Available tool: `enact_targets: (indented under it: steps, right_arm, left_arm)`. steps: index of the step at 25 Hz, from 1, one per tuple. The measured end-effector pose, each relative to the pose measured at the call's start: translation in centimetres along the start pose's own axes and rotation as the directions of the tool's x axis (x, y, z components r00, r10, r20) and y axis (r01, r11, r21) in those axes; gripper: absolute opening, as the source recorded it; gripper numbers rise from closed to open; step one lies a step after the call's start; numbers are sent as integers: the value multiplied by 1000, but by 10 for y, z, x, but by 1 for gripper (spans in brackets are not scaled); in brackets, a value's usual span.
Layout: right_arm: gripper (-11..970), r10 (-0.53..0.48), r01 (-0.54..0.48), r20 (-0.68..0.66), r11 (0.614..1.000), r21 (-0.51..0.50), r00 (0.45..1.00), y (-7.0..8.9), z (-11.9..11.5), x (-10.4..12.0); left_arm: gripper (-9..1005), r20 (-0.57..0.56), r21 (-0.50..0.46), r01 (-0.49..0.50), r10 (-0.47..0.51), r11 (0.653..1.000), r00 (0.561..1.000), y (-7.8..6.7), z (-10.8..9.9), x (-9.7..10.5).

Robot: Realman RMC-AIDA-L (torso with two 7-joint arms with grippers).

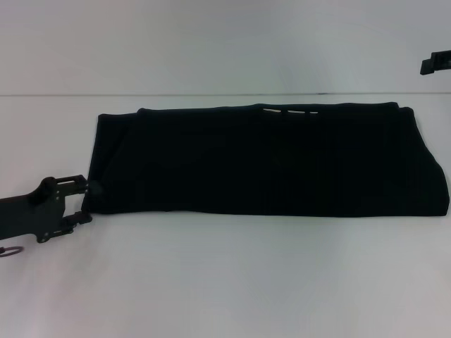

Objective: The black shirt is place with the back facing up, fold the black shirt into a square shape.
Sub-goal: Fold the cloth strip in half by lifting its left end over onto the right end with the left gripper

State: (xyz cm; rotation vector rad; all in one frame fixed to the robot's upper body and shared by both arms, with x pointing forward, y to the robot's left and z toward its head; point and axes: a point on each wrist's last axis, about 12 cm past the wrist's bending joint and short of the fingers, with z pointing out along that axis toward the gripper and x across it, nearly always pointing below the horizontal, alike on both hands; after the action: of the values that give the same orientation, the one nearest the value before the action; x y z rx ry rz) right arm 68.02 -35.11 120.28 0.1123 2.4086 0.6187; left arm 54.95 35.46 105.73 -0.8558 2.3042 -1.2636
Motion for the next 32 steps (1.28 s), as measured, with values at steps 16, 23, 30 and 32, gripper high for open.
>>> enact_targets:
  steps: [16, 23, 30, 32]
  right_arm:
    - [940, 23, -23, 10, 1000, 14, 1000, -10, 0, 7]
    - [940, 26, -26, 11, 1000, 17, 1000, -10, 2, 9]
    - [940, 22, -22, 9, 1000, 14, 1000, -10, 3, 10]
    - [940, 19, -19, 10, 1000, 12, 1000, -9, 2, 9]
  left_arm:
    - [650, 28, 14, 83, -84, 996, 996, 8, 15, 10]
    - [650, 40, 16, 101, -102, 995, 994, 7, 25, 12]
    - [649, 32, 27, 102, -103, 994, 994, -1, 38, 14]
    - [649, 27, 27, 94, -95, 995, 995, -6, 45, 15]
